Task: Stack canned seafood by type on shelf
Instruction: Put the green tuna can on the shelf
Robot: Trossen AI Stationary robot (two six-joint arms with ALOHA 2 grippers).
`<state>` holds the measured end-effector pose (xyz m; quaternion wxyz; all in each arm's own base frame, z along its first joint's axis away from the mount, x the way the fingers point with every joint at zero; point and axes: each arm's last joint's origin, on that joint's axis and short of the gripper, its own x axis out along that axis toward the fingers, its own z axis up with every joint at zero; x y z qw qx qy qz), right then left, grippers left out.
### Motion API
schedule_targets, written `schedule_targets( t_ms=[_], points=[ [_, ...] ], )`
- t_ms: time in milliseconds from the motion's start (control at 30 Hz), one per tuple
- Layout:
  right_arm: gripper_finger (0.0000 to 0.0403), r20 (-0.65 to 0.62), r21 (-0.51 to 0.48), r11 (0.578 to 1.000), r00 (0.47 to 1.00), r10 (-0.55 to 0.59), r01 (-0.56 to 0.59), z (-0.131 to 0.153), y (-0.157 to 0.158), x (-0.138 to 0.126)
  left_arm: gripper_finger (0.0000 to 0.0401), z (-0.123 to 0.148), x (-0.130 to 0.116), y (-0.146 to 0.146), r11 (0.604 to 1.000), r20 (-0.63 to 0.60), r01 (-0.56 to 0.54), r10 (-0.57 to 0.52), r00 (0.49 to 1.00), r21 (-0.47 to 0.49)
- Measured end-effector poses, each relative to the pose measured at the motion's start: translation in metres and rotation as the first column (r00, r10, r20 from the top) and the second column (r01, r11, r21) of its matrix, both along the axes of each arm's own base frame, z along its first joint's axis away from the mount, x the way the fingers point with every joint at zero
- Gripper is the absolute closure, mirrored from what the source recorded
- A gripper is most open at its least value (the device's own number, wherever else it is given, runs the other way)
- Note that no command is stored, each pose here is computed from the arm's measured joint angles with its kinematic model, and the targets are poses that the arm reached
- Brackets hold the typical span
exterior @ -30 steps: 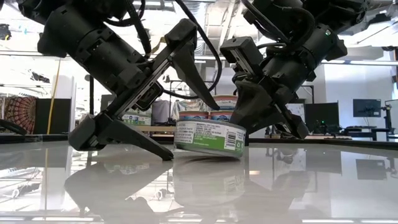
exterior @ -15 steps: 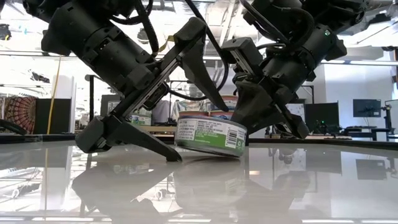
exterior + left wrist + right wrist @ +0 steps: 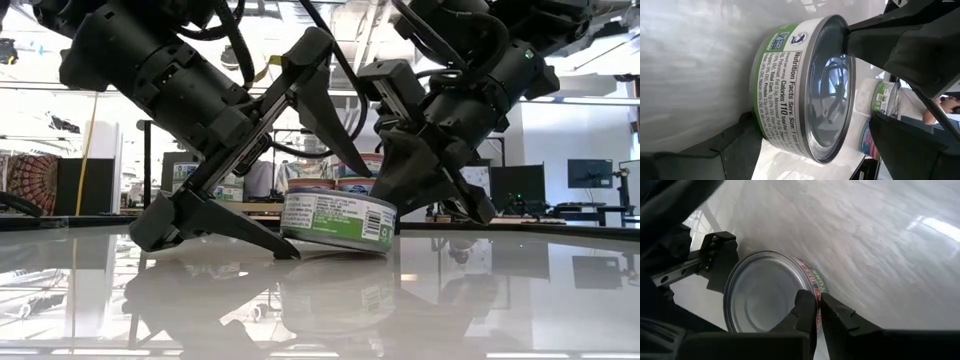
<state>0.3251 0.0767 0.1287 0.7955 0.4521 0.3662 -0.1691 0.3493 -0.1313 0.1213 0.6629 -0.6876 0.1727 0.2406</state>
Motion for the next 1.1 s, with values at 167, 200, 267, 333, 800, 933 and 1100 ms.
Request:
schedule_targets(
  t_ms=[167,200,267,333,800,933,1100],
  points=[
    [0.035,0.009,-0.008,1.0,1.0,0.013,-0.013,0.002,0.001,0.0,0.0053,0.001,0.001,0.001,1.0,0.015,0.008,-0.008,1.0,0.021],
    [0.035,0.012,-0.008,1.0,1.0,0.015,-0.015,0.002,0.002,0.0,0.0053,0.001,0.002,0.002,1.0,0.014,0.009,-0.01,1.0,0.024],
    [0.035,0.014,-0.009,1.0,1.0,0.024,-0.024,0.003,0.004,-0.001,0.0057,0.001,0.002,0.003,0.999,0.011,0.022,-0.022,1.0,0.03],
    [0.035,0.013,-0.014,0.999,0.999,0.034,-0.034,0.005,0.005,-0.002,0.0066,0.001,0.002,0.003,0.999,0.01,0.027,-0.027,1.0,0.04],
    [0.035,-0.004,-0.03,0.998,0.999,0.048,-0.048,0.014,0.004,-0.008,0.0125,0.001,0.003,0.007,0.996,0.02,-0.031,0.029,0.999,0.081],
    [0.035,0.01,-0.041,0.997,0.998,0.063,-0.063,0.018,0.003,-0.009,0.0126,0.001,0.002,0.007,0.996,0.016,-0.031,0.029,0.999,0.083],
    [0.035,0.087,-0.064,0.993,0.991,0.1,-0.095,0.046,0.002,-0.014,0.0126,0.001,0.003,0.007,0.996,0.017,-0.031,0.029,0.999,0.087]
  ],
)
